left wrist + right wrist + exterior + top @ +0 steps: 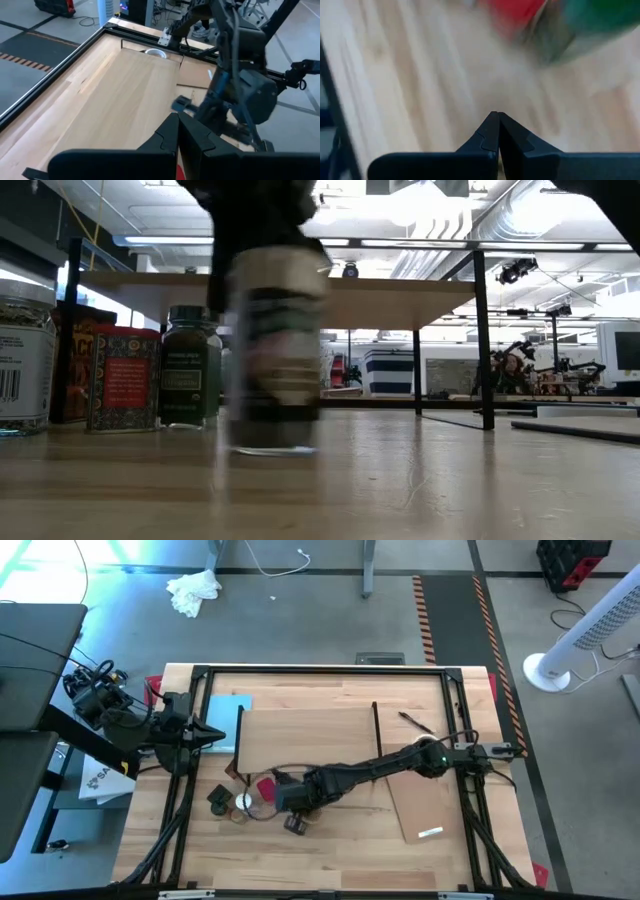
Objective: Shelf spices
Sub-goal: Move the brown seasoning bottle to the bottom right of the table, then move the white seasoning bottle to the bottom right of the table
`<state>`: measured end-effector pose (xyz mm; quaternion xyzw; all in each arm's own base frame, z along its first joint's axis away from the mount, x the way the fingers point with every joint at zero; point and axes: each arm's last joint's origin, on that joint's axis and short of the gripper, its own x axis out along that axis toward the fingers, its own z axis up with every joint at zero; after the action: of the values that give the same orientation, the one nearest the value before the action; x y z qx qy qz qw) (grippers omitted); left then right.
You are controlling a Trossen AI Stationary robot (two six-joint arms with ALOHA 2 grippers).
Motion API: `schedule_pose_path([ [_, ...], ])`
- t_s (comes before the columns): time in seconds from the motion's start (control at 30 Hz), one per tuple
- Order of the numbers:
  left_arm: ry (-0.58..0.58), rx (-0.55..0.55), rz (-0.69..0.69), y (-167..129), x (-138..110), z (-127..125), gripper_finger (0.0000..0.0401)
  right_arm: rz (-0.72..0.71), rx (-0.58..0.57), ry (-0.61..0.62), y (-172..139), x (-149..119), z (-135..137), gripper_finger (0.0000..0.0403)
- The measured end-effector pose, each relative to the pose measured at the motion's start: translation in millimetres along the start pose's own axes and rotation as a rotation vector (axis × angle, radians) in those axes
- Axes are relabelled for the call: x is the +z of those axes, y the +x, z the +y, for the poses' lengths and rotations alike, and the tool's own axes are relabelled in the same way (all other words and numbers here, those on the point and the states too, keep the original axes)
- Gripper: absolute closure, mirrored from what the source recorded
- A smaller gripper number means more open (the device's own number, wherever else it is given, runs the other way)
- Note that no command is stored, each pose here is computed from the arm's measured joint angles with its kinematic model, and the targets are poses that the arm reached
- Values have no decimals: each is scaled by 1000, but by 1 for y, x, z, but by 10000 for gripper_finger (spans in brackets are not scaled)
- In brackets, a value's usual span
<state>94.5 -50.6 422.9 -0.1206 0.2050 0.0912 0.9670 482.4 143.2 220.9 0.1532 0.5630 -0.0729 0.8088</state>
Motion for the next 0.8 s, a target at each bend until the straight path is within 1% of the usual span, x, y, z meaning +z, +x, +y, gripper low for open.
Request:
schedule_pose_path([
  [0.1, -5, 6, 9, 0, -1, 1, 401, 128, -25, -46, -1, -16, 3, 403],
  [0.23, -1, 8, 11, 0, -1, 0, 401, 259, -68, -129, -8, -38, 10, 403],
  [0.37, 9, 9, 9, 0, -1, 1, 401, 348, -102, -162, -13, -55, 17, 403],
  [0.5, 17, 10, 8, 0, -1, 1, 401, 376, -128, -155, -17, -65, 23, 403],
  [0.57, 17, 13, 5, 0, -1, 1, 401, 311, -107, -126, -21, -60, 26, 403],
  [0.63, 10, 9, 0, 0, 0, 0, 401, 188, -64, -105, -30, -47, 26, 403],
  [0.7, -14, -3, -7, 0, 1, -1, 401, 45, -3, -99, -41, -28, 23, 403],
  [0.77, -41, -57, -5, 1, 3, -5, 401, -68, 56, -79, -49, -10, 18, 403],
  [0.8, -31, -94, 11, 4, 4, -10, 401, -98, 68, -60, -50, -3, 14, 403],
])
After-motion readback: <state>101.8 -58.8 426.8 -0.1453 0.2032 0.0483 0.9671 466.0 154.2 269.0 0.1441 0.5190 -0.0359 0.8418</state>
